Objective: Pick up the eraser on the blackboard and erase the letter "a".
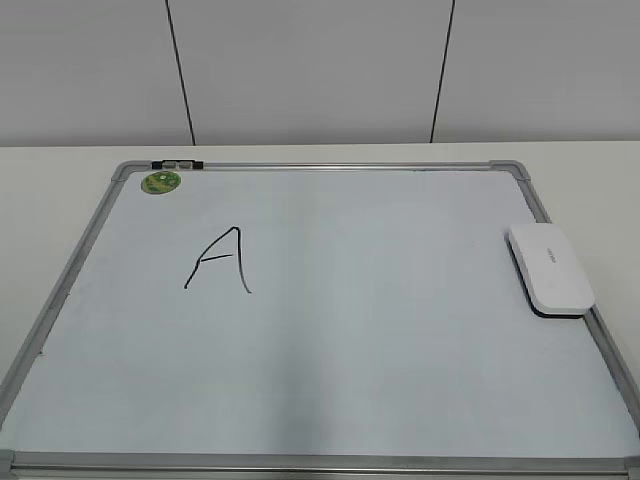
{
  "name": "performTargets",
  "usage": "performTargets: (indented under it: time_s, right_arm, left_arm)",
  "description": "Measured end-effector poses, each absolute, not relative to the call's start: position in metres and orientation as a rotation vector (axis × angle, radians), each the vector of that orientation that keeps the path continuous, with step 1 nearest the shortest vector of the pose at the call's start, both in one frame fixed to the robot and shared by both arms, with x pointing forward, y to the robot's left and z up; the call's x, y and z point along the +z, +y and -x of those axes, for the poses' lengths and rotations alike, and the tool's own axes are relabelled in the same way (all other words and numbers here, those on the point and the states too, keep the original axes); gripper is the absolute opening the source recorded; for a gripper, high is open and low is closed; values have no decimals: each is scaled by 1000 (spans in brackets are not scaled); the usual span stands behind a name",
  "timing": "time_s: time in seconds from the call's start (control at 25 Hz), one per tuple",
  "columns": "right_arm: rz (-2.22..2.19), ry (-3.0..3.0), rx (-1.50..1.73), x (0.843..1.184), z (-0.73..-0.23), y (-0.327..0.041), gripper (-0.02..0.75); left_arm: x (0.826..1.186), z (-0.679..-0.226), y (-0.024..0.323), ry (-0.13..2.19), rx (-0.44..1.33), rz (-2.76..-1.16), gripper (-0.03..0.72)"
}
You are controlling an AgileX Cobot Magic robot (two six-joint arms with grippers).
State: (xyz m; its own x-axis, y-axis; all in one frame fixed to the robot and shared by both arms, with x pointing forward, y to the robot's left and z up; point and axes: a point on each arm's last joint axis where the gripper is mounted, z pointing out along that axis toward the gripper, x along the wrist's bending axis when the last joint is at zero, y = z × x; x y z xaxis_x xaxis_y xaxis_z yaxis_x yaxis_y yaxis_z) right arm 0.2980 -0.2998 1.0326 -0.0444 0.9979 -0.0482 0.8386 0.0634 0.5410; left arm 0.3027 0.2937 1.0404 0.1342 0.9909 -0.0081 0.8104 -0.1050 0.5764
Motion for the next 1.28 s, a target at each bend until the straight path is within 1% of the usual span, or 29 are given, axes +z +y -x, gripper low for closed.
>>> performTargets:
  time_s: [0.28,0.48,0.76,1.0,1.28]
  right_arm:
    - [-1785,1891,583,1037,-288,-300,587]
    - [-1693,1787,704,1042,-266,-301,587]
    - [-1562,1640,855,1044,-232,-302,587]
    - [-1549,1626,868,1043,-229,-302,587]
    - [-1549,1626,868,1043,-229,-302,587]
  left_arm:
    - [1048,-281,294,1640,664,-1884,473]
    - [1052,-263,294,1565,760,-1809,473]
    - [1053,-245,294,1489,849,-1733,472]
    - [1053,-233,294,1443,901,-1686,472]
    - [1053,-232,294,1441,902,-1685,465]
